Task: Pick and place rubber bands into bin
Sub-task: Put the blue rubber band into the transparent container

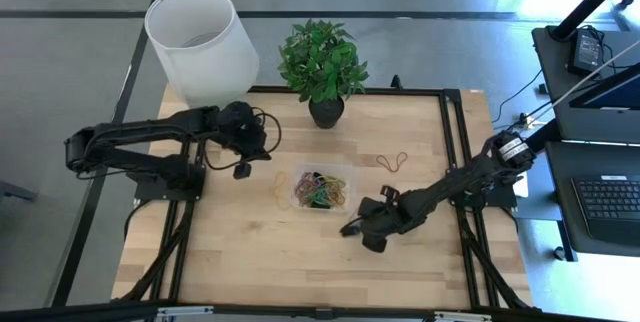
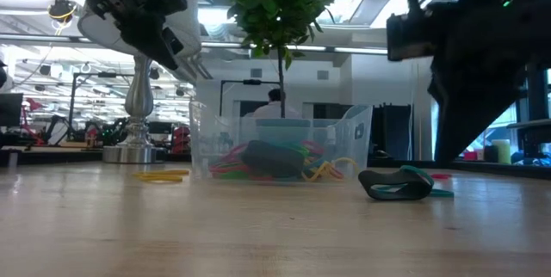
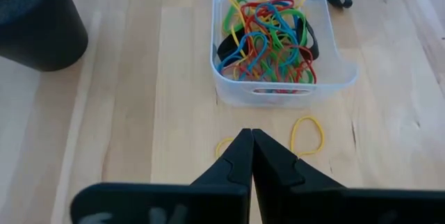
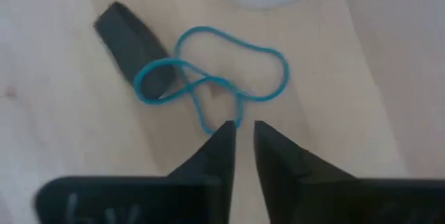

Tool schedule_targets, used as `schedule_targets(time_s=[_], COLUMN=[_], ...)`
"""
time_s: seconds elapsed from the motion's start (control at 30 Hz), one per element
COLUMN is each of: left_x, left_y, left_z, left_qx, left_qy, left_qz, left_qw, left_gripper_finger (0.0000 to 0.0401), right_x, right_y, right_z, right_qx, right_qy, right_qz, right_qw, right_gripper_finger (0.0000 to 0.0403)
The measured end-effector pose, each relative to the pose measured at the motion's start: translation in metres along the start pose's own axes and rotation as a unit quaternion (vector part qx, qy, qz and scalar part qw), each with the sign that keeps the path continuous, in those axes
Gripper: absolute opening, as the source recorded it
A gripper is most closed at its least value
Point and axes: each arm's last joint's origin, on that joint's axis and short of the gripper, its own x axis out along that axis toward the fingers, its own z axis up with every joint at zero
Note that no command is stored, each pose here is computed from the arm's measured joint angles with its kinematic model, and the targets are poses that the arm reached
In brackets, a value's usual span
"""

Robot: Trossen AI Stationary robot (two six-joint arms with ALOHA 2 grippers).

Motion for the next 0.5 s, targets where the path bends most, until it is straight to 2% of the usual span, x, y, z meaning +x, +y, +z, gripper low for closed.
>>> schedule_targets(time_s=[0.23, 0.5], left_x=[0.0, 0.0], left_y=[0.0, 0.0], left_z=[0.0, 0.0], left_qx=[0.003, 0.004], left_qy=[0.001, 0.002], left_qz=[0.0, 0.0], left_qw=[1.0, 1.0], left_gripper_finger=[0.0005, 0.0002], right_x=[0.009, 0.022], right_y=[-0.006, -0.009], right_z=[0.0, -0.007], right_qx=[-0.02, 0.002], right_qy=[0.0, -0.022], right_qz=[0.013, 0.034], right_qw=[1.0, 0.999], right_gripper_finger=[0.012, 0.0135])
